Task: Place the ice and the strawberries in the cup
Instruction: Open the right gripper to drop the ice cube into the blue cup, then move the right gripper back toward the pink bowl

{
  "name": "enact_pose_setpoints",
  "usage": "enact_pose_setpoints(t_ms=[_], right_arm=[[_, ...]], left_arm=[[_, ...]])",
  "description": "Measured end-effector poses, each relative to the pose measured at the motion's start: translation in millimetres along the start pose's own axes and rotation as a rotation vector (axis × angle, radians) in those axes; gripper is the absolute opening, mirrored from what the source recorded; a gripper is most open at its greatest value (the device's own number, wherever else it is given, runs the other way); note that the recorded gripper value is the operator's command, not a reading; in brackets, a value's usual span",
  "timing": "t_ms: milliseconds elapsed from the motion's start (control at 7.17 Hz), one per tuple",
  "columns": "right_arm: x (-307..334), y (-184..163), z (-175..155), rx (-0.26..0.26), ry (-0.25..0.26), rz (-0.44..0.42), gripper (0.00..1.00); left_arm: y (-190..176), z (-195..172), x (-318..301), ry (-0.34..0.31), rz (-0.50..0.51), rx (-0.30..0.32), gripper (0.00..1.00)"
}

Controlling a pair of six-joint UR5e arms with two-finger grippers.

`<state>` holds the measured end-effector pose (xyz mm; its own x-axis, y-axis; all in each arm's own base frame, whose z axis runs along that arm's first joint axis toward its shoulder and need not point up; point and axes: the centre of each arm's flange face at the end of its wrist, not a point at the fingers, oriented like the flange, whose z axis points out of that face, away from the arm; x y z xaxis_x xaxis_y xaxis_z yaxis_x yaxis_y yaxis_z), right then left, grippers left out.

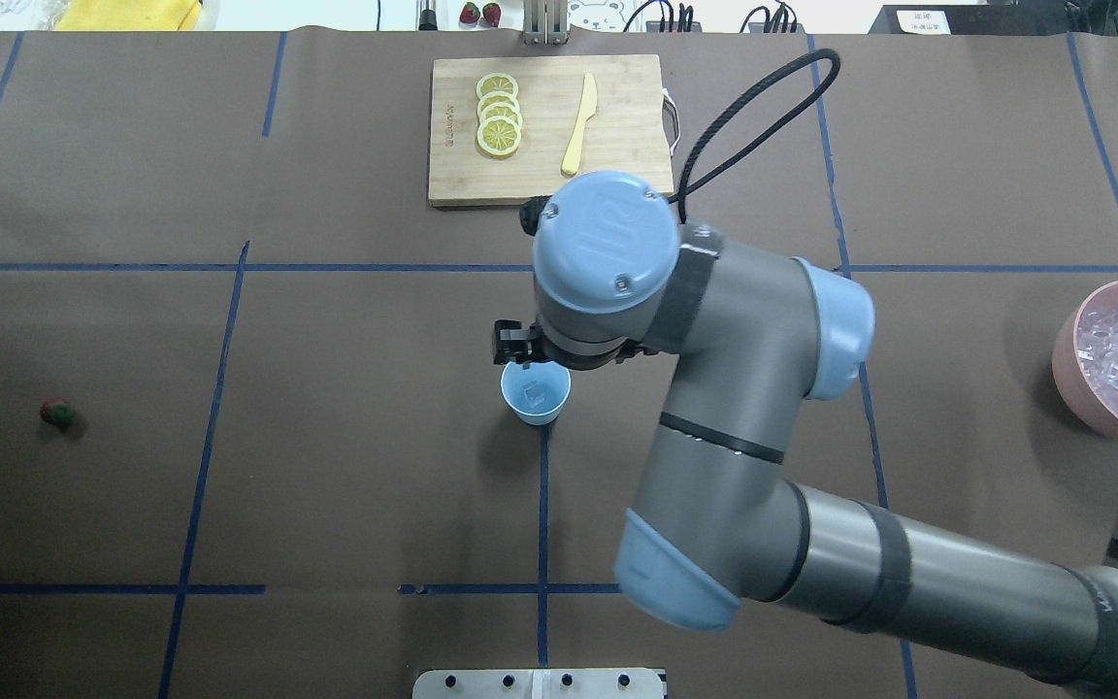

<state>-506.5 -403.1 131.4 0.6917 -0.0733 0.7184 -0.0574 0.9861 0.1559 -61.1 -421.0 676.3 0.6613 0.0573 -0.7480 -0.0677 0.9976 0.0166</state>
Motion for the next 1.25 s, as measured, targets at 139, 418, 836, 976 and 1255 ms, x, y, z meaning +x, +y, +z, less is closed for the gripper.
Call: enact_pose_setpoints(t_ms=[139, 418, 836, 976, 1255], right_arm=[[44, -3, -12, 0.000, -0.008, -0.040, 0.99], [137, -2, -29, 0.006, 0.011, -0.129, 0.99], [287, -25, -43, -0.024, 0.020, -0.230, 0.99], [351, -23, -43, -0.019, 0.012, -0.258, 0.99], [470, -4, -51, -0.019, -0.002, -0.300, 0.99]], left_arm=[[0, 0, 0, 0.000, 0.000, 0.000, 1.00], [0, 1, 0, 0.000, -0.001, -0.002, 1.00], [0, 6, 0, 0.001, 0.001, -0.013, 1.00], [0, 6, 1, 0.001, 0.002, -0.013, 1.00], [0, 6, 1, 0.001, 0.002, -0.013, 1.00]])
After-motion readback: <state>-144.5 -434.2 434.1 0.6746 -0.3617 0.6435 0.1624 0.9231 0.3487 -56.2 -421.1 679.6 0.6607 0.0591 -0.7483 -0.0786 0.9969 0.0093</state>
